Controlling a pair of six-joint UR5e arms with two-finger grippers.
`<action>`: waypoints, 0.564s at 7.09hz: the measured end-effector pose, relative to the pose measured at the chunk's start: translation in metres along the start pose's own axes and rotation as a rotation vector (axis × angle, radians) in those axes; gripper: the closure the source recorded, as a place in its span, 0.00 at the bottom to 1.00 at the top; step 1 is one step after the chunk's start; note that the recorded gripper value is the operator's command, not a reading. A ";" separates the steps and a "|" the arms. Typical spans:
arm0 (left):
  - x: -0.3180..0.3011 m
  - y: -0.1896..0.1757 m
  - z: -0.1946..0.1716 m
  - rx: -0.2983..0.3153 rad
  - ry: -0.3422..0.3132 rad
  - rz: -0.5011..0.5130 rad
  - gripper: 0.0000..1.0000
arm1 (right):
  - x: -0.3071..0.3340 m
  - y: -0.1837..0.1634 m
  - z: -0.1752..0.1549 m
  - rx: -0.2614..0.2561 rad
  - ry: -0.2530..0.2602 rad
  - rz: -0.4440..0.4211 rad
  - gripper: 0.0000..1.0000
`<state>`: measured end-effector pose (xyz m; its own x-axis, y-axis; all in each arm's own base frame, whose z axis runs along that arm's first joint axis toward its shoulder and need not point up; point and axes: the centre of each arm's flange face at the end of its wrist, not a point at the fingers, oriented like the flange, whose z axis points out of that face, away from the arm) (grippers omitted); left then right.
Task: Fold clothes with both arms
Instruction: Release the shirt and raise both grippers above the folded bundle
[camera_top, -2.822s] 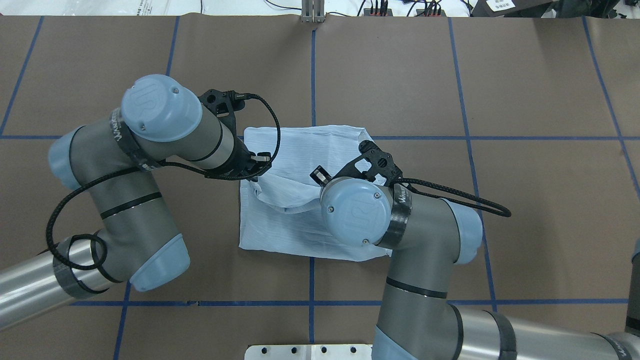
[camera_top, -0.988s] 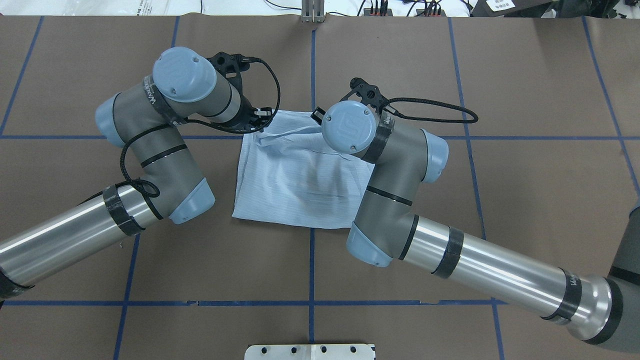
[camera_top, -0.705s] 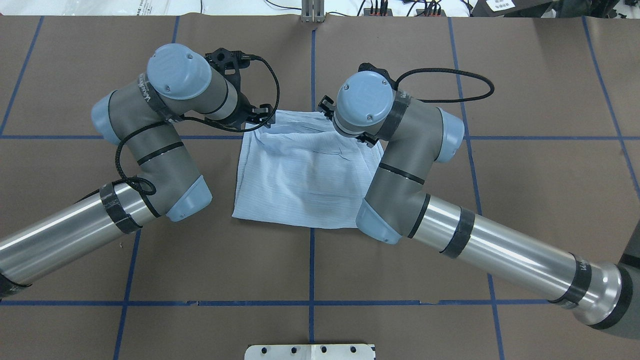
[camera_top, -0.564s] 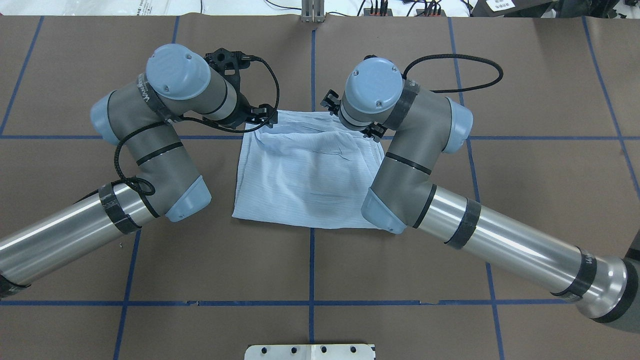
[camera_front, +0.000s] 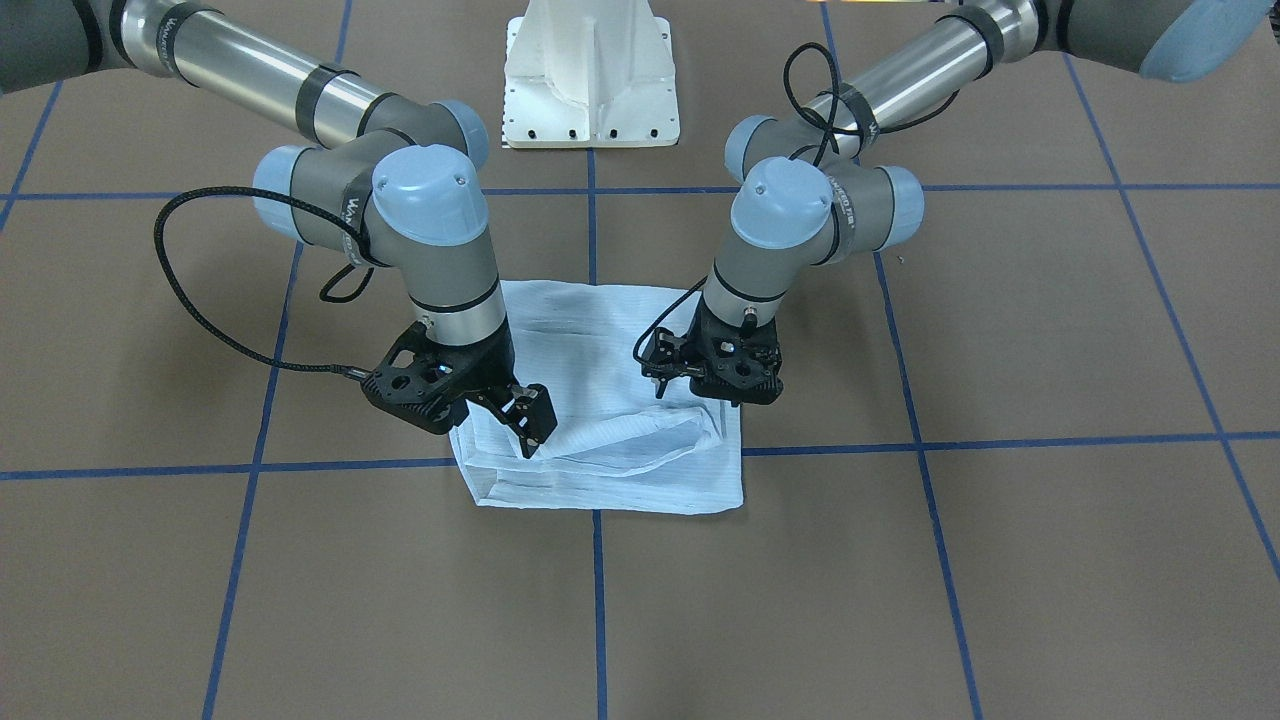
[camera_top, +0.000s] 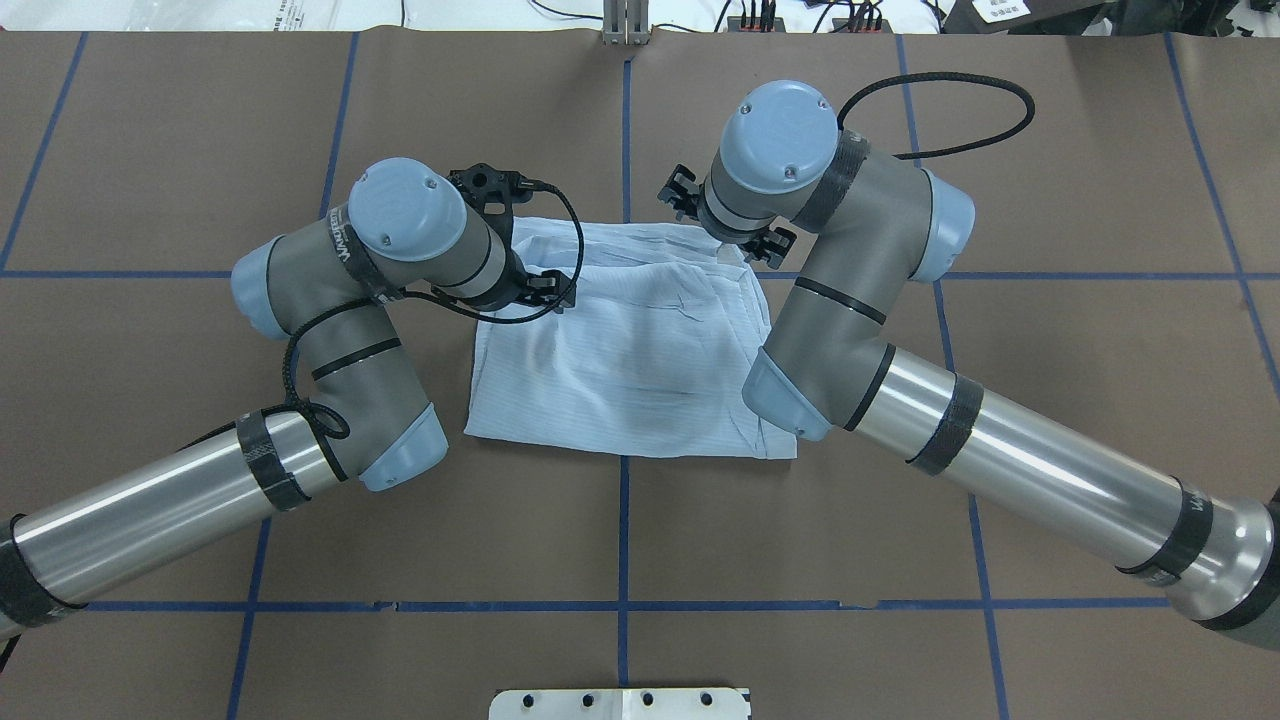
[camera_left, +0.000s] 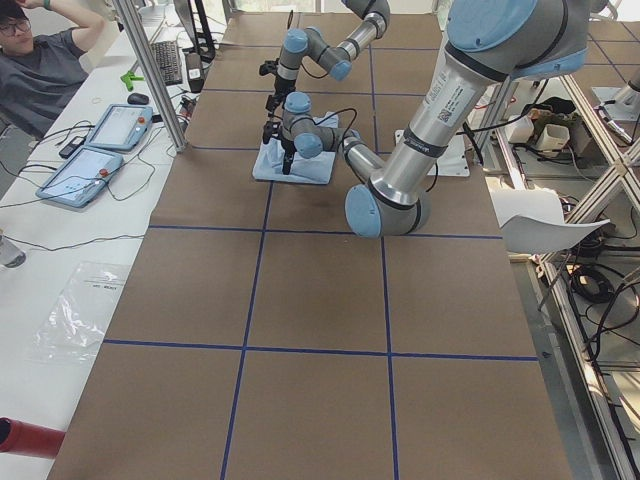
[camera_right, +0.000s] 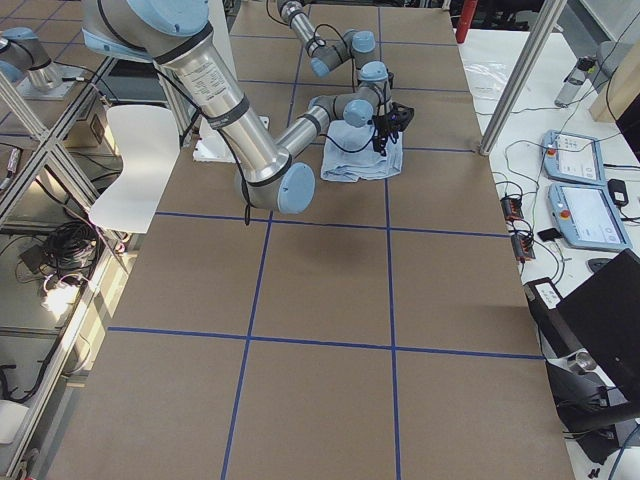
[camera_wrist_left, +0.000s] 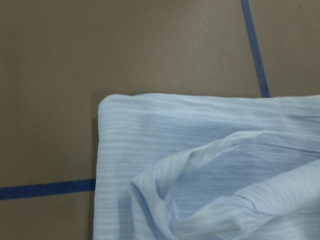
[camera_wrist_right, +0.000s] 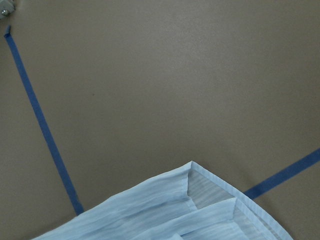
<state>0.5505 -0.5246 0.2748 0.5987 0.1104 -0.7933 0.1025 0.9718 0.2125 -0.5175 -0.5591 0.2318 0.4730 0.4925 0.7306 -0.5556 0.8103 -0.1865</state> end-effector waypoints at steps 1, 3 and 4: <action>-0.002 -0.002 0.007 0.009 -0.020 0.013 0.00 | 0.000 0.000 0.000 0.000 -0.002 -0.001 0.00; -0.015 -0.032 0.012 0.045 -0.070 0.006 0.00 | -0.001 0.001 0.000 -0.001 -0.004 -0.003 0.00; -0.022 -0.056 0.014 0.060 -0.096 -0.011 0.00 | -0.001 0.001 0.000 0.000 -0.004 -0.003 0.00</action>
<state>0.5424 -0.5845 0.2887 0.6706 0.0764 -0.7379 0.1553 0.9582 0.2403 -0.5179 -0.5587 0.2311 0.4720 0.4886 0.7338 -0.5540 0.8119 -0.1843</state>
